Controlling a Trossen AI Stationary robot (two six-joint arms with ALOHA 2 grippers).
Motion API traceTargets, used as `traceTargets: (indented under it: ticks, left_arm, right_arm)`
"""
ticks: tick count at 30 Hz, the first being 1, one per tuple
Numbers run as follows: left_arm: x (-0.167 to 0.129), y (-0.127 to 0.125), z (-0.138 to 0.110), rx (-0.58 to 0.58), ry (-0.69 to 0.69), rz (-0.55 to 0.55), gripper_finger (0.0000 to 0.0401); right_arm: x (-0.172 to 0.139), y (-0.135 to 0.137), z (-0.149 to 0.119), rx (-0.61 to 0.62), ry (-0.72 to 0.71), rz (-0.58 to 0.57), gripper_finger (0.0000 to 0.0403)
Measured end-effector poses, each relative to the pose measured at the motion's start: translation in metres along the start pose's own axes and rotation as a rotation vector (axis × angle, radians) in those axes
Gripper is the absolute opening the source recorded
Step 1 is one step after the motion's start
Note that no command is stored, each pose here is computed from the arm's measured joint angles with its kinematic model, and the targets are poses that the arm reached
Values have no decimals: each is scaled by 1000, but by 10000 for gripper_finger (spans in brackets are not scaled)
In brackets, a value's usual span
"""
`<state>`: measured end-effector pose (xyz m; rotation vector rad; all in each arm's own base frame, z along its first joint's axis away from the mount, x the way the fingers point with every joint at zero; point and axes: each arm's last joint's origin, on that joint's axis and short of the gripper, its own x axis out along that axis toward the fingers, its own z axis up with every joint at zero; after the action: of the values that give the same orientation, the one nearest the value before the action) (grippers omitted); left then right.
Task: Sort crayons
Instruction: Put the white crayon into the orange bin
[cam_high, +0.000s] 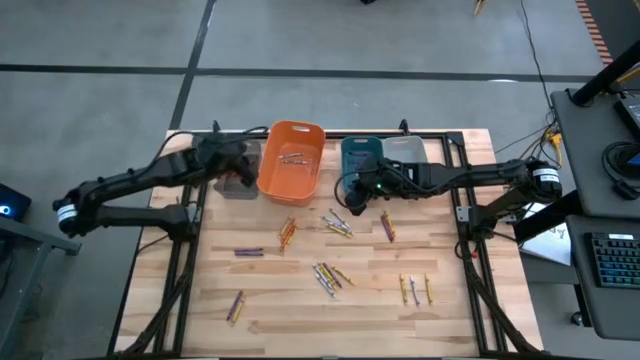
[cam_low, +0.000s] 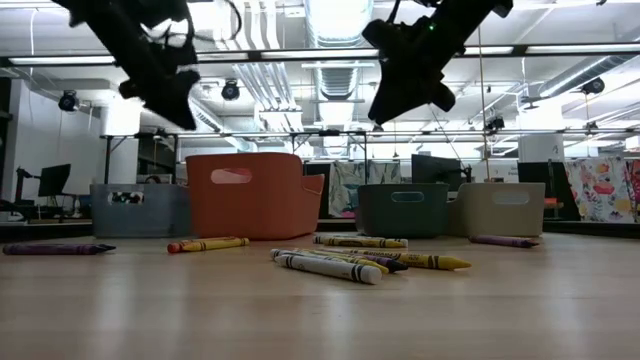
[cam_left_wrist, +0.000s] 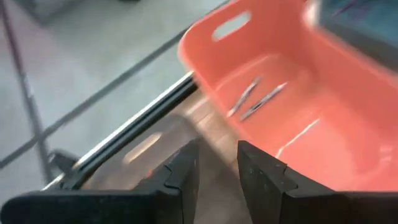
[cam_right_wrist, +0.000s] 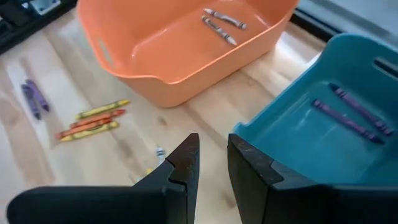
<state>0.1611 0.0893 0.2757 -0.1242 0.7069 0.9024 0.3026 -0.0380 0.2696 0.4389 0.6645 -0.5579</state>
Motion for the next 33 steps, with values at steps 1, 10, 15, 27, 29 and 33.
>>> traceTargets:
  ticks: [1,10,15,27,29,33]
  left_arm:
    - [-4,-2,1,3,-27,-19,91]
    - [-23,-26,12,104,-214,-159,91]
    - [-30,-35,17,163,-298,-199,91]
    - [-34,-38,21,223,-353,-208,91]
    - [-34,-38,22,229,-366,-207,91]
    - [-36,-39,25,247,-409,-225,91]
  right_arm:
    - [-1,2,-1,7,2,6,73]
    - [-9,26,-16,33,25,72,73]
    - [-14,37,-24,76,66,135,73]
    - [-20,59,-44,201,184,233,73]
    - [-17,62,-48,213,208,229,73]
    - [-10,70,-56,224,284,250,73]
